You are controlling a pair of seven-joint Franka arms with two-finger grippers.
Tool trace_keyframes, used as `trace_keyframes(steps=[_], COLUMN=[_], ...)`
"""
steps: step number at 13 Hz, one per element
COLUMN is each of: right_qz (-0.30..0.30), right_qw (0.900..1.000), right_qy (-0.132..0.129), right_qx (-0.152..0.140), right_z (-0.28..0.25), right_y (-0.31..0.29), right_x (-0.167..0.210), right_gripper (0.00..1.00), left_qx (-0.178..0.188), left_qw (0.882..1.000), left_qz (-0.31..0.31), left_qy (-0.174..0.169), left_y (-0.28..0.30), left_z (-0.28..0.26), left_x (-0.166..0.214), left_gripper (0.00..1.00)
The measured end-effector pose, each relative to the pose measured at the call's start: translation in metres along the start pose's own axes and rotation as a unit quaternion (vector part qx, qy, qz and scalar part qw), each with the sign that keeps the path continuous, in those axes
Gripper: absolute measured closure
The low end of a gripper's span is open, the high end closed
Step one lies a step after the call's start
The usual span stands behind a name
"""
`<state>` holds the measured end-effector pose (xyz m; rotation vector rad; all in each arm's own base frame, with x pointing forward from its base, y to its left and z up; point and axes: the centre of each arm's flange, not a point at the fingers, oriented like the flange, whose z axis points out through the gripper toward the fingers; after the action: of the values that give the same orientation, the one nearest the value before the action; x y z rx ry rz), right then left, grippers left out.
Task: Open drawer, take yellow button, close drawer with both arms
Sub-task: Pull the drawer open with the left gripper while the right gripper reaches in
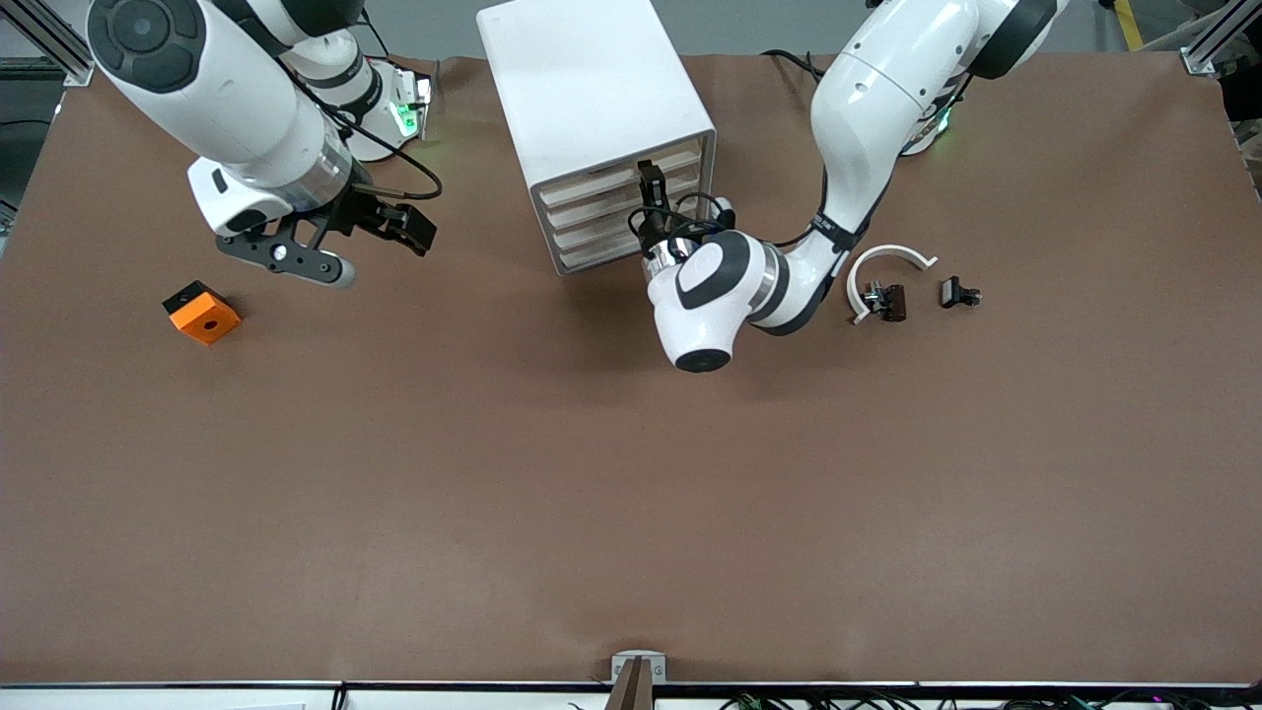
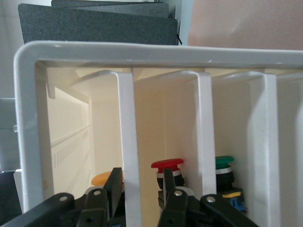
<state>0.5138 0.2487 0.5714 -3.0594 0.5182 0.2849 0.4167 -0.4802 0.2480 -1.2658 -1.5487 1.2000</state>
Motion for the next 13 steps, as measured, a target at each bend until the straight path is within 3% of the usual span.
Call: trace_keyframes(steps=[4,6,9,13], right_qz=[0.062,0.085,0.132,0.217], right_qw=[0.998,0.996,0.991,0.976], right_qy=[-0.004,0.001,0.006,0.010], right_qx=[0.013,0.016,0.020,0.024], right_z=[0.013,0.021,0.036,0.060], right_y=[-0.034,-0.059,-0.096,-0.148], right_x=[-0.015,-0.031,-0.054,-0.085], right_gripper=[0.00,0.00,0.00,0.00], left_qx=[0.016,0.016,0.010,-0.001], left_qw=[1.000,1.000,0.997,0.991], left_qz=[-0.001,-0.004,-0.006,-0.007], left_qy=[-0.001,-0.015,-0.073,-0.132], left_y=[0.000,0.005,0.017,0.027], left_z=[0.003,-0.012,-0.065,-0.112], left_x=[-0.001,0.008,0.040,0.071], left_gripper=[0.88,0.89,0.89,0.90])
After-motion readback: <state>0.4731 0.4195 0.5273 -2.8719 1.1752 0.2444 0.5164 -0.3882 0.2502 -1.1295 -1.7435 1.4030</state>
